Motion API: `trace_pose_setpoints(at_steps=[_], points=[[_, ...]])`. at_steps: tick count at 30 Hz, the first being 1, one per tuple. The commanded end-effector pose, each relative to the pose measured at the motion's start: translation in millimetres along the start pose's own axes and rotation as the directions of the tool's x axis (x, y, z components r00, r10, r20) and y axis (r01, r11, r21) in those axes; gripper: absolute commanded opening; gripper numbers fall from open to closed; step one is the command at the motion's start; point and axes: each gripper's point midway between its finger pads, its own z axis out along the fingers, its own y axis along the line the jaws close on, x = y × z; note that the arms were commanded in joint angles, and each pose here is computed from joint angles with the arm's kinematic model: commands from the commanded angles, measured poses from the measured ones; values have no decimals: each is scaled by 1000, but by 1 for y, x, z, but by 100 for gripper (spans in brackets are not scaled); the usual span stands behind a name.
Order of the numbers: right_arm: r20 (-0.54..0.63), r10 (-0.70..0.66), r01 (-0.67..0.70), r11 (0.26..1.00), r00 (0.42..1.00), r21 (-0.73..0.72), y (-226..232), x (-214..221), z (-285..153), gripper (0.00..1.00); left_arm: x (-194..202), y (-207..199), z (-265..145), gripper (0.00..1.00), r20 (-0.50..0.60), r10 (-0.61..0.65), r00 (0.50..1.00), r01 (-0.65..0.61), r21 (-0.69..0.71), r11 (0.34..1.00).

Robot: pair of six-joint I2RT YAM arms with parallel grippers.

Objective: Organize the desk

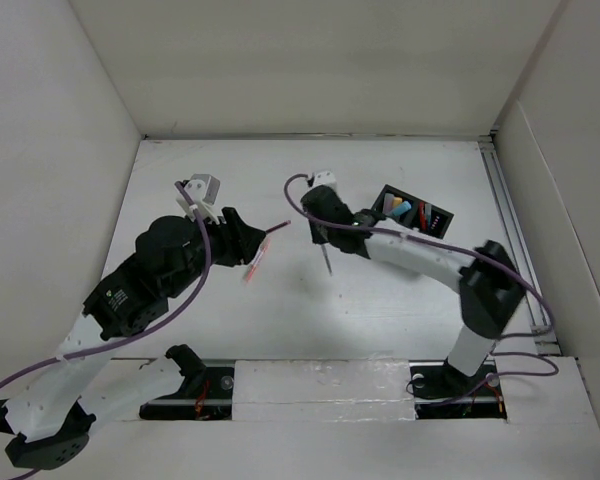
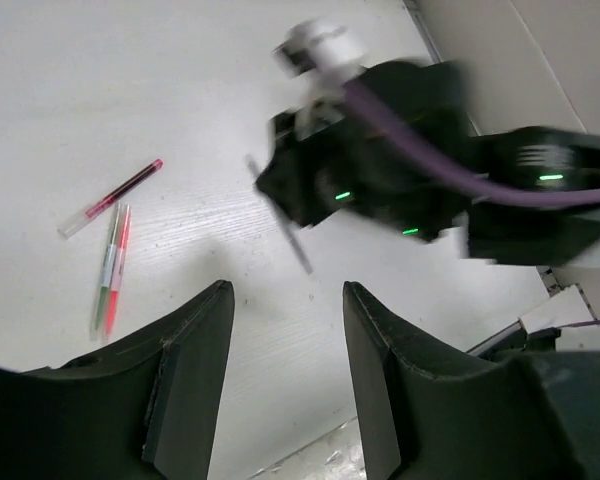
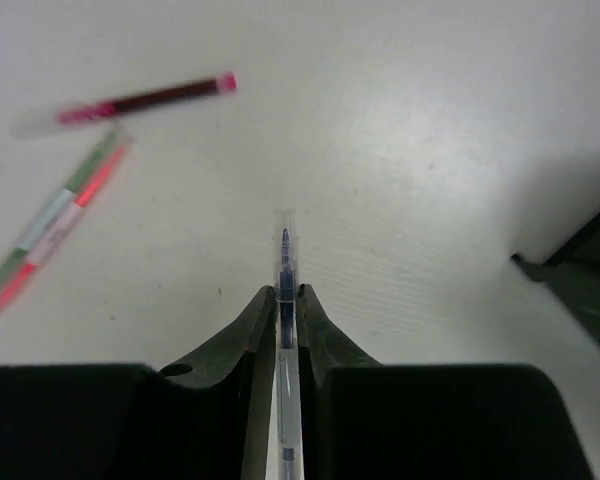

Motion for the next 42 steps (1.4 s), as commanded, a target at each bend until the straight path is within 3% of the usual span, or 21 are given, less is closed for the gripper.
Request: trace_pose_setpoints(at_steps=[1,2,6,10,14,21,25,26,32,39,40,41,42], points=[[344,-2,20,999,939,-49,-37,-96,-63,0,0,2,6,44,30,-46,999,46,-17,999],[453,15,11,998,892,-55,-55,-123,-97,0,3,4,9,46,24,-42,999,43,-22,999],[569,-20,-14,998,822,55,-133,-137,-141,0,7,10,17,54,21,-34,999,35,-60,998],[622,-107,-31,978,775,206,-217,-141,-165,0,12,15,30,56,4,-49,999,50,-94,994],[679,-183,21,971,711,240,-260,-138,-168,0,29,18,46,55,-19,-86,996,83,-103,991],[735,-216,157,976,643,149,-278,-145,-135,0,15,8,57,57,18,-123,992,124,-89,988],[751,-187,173,980,633,98,-277,-143,-123,0,17,21,64,58,21,-126,992,127,-171,977],[777,-184,190,978,601,85,-275,-147,-127,0,19,27,65,58,15,-131,991,132,-200,971],[732,-138,176,984,667,26,-269,-110,-100,0,38,38,75,57,-29,-139,990,127,-261,957],[720,-76,97,995,689,13,-268,-71,-100,0,42,39,83,54,-37,-187,982,171,-261,950],[710,-79,89,996,699,23,-270,-69,-100,3,41,38,83,53,-40,-178,983,162,-257,953],[692,-81,69,997,717,45,-275,-65,-102,13,41,39,83,53,-42,-175,984,158,-262,952],[690,-88,56,996,718,68,-280,-70,-109,45,46,44,86,53,-54,-170,984,147,-291,945]])
